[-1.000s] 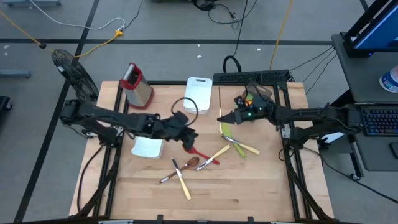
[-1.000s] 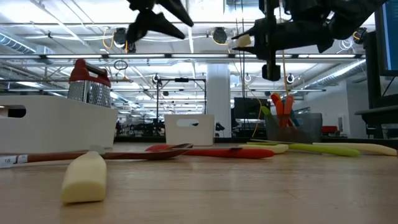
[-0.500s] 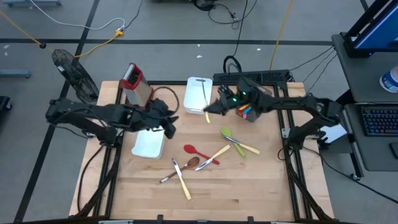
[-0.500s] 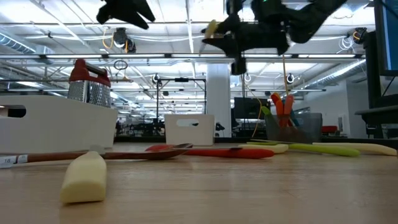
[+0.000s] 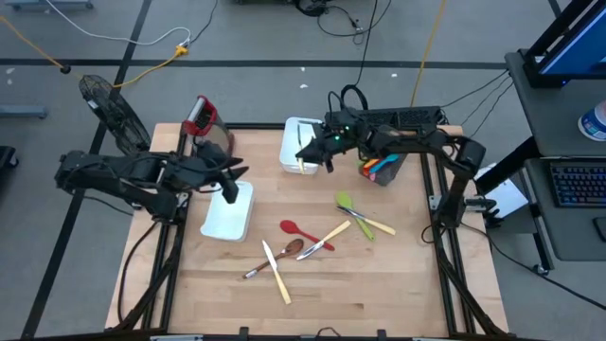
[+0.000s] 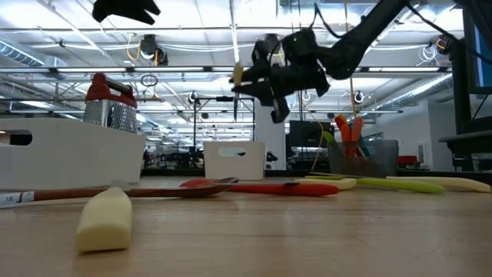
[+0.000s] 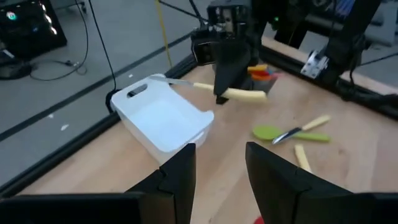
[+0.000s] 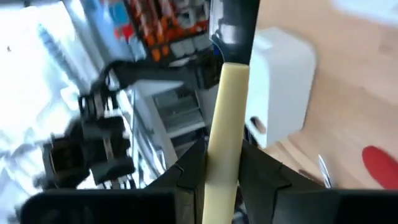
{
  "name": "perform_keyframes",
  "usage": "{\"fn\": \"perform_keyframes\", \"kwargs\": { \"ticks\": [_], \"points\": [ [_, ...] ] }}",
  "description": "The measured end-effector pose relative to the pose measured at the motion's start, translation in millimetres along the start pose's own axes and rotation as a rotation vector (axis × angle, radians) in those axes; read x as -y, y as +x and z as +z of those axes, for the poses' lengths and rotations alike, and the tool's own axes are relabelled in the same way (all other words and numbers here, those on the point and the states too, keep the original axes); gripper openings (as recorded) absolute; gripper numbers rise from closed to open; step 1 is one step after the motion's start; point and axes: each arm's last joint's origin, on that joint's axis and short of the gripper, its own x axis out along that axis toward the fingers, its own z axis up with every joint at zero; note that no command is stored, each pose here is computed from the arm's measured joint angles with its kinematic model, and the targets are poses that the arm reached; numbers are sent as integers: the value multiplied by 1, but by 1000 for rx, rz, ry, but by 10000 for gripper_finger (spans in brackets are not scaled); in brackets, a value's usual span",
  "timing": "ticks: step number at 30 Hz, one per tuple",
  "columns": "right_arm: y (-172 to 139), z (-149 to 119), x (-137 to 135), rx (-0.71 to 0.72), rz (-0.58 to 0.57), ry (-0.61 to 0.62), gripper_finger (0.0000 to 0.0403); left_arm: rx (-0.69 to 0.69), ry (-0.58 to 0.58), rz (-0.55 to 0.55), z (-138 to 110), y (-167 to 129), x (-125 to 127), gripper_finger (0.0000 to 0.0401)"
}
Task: Pick & Place Kitchen Items
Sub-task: Put the yellow table knife into the top white bin
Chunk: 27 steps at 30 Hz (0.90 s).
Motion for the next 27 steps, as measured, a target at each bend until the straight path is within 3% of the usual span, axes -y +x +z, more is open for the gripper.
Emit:
{"fn": "perform_keyframes", "kwargs": {
  "ticks": [12,17,22,27],
  "points": [
    [-1,32,35,109,-62,255,63,50,32,-3,-1,-19,-18,145],
    [-1,37,44,114,-72,293,65,72,51,6,1,-23,-24,145],
    [-4,44,49,111,-80,303,92,81,65,25,2,-25,-28,145],
    [-11,49,47,131,-69,273,85,85,70,47,4,-24,-32,145]
  ]
}}
